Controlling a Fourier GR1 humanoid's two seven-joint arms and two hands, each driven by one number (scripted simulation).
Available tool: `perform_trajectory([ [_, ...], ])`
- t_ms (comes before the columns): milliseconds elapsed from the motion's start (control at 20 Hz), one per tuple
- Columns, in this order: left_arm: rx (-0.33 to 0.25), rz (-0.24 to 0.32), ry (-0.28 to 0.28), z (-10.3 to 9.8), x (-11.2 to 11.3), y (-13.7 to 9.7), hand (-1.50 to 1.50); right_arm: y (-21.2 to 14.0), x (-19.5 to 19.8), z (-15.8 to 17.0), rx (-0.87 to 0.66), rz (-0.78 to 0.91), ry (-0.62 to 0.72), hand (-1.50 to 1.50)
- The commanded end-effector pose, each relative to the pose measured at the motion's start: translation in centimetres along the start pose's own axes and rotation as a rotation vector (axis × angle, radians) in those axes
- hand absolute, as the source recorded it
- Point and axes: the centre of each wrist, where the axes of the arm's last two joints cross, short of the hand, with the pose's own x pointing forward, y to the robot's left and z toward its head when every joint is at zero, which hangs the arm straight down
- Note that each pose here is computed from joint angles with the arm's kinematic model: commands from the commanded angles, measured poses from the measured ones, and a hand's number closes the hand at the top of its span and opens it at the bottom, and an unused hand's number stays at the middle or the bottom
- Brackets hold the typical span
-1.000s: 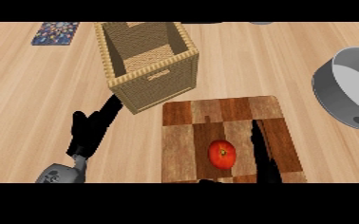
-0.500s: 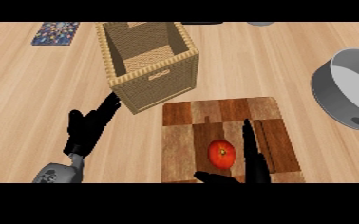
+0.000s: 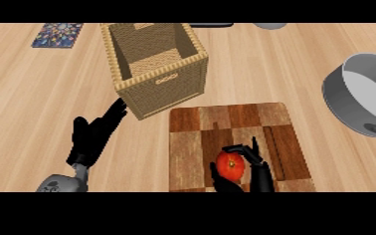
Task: Pick the tomato from the cutting board and place it in the pot
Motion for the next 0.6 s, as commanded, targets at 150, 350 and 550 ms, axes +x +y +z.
perform_trajectory([
  [150, -0.004, 0.006, 0.008, 1.0, -0.1, 1.5, 0.0, 0.3, -3.0, 0.5, -0.001, -0.013, -0.035, 1.5],
  [350, 0.009, 0.006, 0.01, 0.2, -0.4, 0.8, 0.0, -14.1, -1.2, -2.8, 0.122, 0.058, -0.116, 1.5],
  [550, 0.025, 0.025, 0.009, 0.2, -0.6, 0.7, 0.0, -19.7, -1.1, -3.0, 0.236, 0.175, -0.151, 1.5],
])
